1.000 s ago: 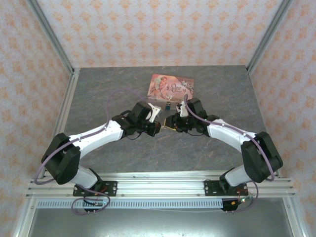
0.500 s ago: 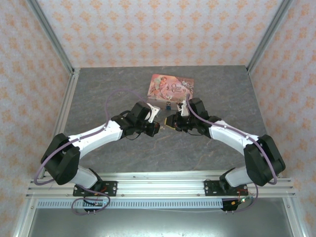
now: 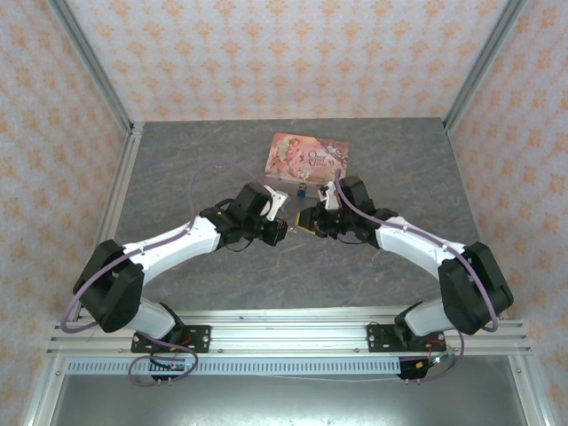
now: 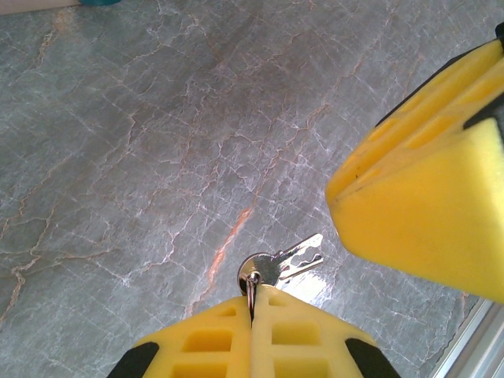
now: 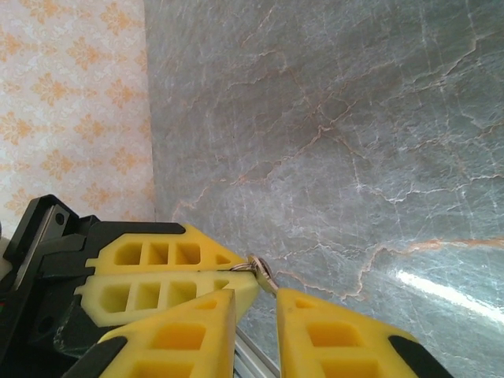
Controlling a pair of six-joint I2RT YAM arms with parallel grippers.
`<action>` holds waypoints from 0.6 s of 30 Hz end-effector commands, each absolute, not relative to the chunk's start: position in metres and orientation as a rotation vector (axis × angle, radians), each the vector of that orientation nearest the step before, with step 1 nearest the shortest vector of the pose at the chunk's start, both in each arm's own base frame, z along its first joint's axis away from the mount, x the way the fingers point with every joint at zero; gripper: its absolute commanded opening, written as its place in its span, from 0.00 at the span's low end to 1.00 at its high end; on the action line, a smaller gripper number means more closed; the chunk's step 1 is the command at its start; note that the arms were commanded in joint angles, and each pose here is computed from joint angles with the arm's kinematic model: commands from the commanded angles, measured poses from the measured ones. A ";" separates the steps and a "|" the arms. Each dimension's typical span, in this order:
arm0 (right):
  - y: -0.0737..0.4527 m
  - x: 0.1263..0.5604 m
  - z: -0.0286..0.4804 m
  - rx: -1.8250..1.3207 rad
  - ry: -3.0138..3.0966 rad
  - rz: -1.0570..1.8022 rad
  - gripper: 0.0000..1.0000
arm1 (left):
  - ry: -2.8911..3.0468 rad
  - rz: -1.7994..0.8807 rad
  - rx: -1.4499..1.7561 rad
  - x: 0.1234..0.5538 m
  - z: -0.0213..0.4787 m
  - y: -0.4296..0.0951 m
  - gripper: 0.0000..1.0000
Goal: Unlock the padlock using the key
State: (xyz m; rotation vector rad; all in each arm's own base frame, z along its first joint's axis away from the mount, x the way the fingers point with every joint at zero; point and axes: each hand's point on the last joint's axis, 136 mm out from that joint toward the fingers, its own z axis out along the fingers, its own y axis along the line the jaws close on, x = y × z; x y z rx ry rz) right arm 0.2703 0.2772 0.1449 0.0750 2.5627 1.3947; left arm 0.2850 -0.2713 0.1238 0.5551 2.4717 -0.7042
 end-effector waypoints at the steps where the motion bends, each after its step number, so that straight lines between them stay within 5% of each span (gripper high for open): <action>1: 0.283 0.265 0.148 0.034 2.576 1.428 0.21 | 2.447 -0.726 0.569 0.283 0.135 -0.271 0.00; 18: 0.285 0.265 0.142 0.043 2.597 1.412 0.27 | 2.436 -0.746 0.572 0.282 0.138 -0.273 0.00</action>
